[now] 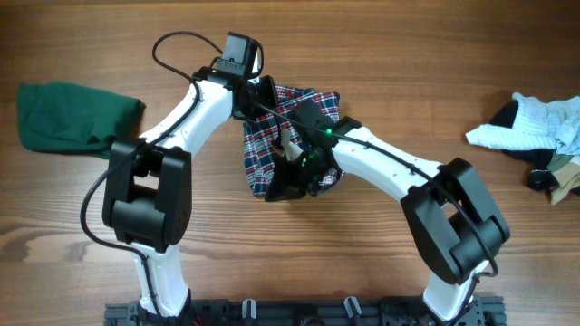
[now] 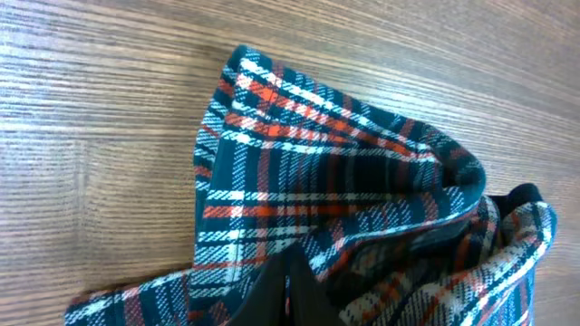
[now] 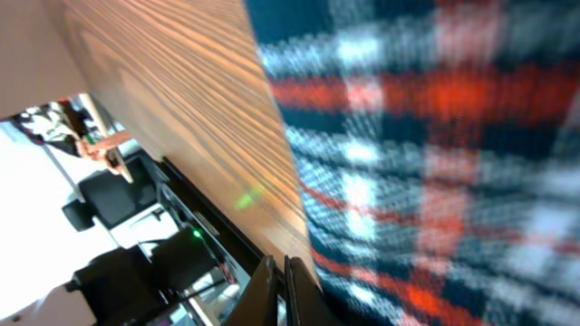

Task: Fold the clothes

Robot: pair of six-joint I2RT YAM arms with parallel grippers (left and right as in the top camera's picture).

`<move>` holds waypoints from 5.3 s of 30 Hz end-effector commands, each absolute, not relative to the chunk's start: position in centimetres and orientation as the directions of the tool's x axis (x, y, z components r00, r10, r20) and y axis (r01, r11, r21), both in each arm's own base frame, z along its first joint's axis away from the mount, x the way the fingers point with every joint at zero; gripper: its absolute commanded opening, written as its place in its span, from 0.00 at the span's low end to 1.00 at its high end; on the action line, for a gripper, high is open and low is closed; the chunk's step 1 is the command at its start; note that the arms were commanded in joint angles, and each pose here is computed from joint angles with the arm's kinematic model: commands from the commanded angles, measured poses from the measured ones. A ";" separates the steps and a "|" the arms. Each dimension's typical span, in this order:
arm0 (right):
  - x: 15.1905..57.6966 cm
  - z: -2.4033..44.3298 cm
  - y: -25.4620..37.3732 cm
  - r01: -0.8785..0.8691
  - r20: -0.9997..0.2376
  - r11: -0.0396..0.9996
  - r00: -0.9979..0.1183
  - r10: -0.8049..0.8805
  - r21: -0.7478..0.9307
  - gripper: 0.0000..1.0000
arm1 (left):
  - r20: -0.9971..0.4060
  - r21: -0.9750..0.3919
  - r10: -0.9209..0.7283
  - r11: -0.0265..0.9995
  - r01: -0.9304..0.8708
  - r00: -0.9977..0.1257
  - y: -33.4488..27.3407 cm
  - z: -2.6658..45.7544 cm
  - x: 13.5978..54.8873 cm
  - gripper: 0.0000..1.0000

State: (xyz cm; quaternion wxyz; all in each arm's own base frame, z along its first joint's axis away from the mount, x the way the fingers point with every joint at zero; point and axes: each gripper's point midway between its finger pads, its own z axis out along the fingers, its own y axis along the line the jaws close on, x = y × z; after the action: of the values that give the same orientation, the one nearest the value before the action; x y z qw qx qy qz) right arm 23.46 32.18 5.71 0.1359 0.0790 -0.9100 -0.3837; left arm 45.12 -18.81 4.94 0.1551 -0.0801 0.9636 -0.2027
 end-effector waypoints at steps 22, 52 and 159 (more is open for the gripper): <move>32.8 2.3 19.5 -0.060 0.004 0.836 -0.997 -0.075 0.545 0.08 | -0.142 -0.219 -0.093 0.974 -0.060 -0.985 -16.3 1.0 39.8 0.18; 35.4 1.4 22.9 0.131 0.076 0.778 -0.991 0.107 0.614 0.04 | 0.145 -0.664 -0.396 0.640 -0.385 -0.907 -11.4 3.5 33.1 1.00; 39.5 24.7 11.7 -0.314 -0.675 0.925 -0.732 -0.092 0.215 0.08 | -0.750 -0.199 -0.173 0.979 -0.032 -0.638 -9.7 27.0 33.6 0.99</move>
State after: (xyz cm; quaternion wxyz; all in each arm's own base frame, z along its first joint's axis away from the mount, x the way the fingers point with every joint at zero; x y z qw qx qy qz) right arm 38.56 11.81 19.44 -0.2741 0.0621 -0.9431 -0.1780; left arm 31.85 -11.64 24.49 0.3472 -0.0550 0.9075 -0.2299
